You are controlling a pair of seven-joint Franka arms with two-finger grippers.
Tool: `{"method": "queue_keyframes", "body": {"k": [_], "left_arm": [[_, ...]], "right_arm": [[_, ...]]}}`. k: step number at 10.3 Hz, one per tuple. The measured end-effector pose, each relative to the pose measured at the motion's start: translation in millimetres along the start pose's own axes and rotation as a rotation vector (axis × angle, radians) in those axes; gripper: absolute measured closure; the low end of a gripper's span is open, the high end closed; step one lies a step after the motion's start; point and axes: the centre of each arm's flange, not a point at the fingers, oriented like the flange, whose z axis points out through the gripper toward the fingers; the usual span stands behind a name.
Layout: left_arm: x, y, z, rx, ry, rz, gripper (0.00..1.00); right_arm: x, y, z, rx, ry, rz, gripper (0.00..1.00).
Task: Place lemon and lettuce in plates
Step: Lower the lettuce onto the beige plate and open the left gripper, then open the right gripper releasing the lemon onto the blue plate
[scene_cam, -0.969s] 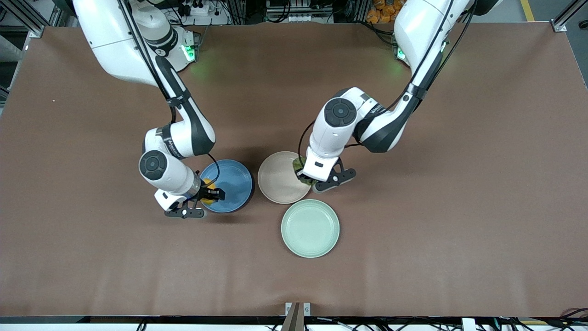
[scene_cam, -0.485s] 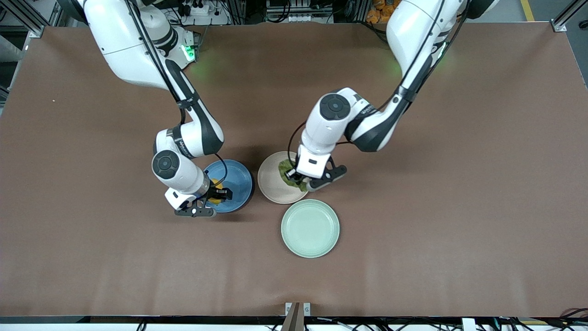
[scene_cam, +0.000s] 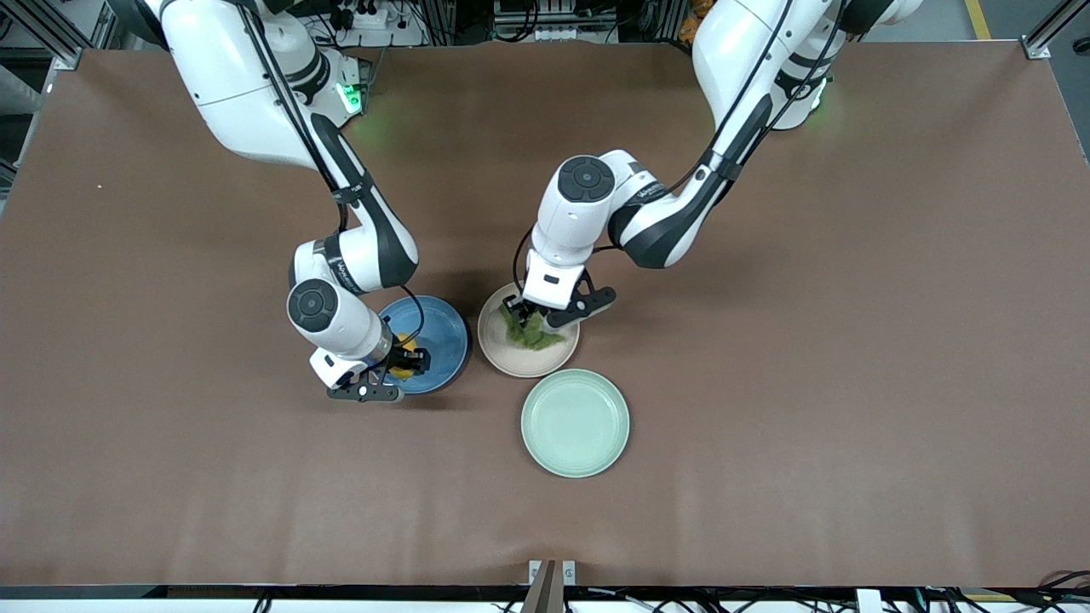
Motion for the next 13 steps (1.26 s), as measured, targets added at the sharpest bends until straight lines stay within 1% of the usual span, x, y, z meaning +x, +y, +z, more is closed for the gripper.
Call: {"method": "queue_keyframes", "body": {"k": [1, 2, 3, 4, 6, 7, 9, 11, 13], "left_arm": [[6.0, -1.2, -0.4, 0.000, 0.004, -0.007, 0.30], [13.7, -2.7, -1.2, -0.001, 0.009, -0.017, 0.19], [24.8, -4.9, -3.1, 0.002, 0.016, -0.030, 0.06], [39.5, -9.3, -5.5, 0.015, 0.025, -0.046, 0.00], [75.8, -23.8, -13.6, 0.071, 0.041, -0.080, 0.00], [92.6, -31.5, -18.3, 0.100, 0.045, -0.078, 0.00], [126.2, -42.7, -40.7, 0.132, 0.058, -0.054, 0.00], [160.8, -57.0, -69.4, 0.163, 0.069, -0.026, 0.00], [189.0, -69.4, -87.8, 0.168, 0.081, 0.009, 0.00]], "right_arm": [[0.0, 0.0, 0.0, 0.000, 0.000, 0.000, 0.10], [0.0, 0.0, 0.0, 0.000, 0.000, 0.001, 0.07], [0.3, 0.0, -0.3, 0.000, 0.001, 0.001, 0.00], [1.1, -0.2, -1.2, 0.001, 0.003, 0.002, 0.00], [6.8, 1.9, -7.0, 0.002, 0.013, 0.007, 0.00], [10.9, 4.2, -11.8, -0.002, 0.003, 0.012, 0.00], [25.2, 2.7, -36.3, -0.011, -0.047, 0.016, 0.00], [45.4, 6.7, -76.2, -0.016, -0.096, 0.028, 0.00], [60.1, 16.1, -108.6, -0.024, -0.112, 0.038, 0.00]]}}
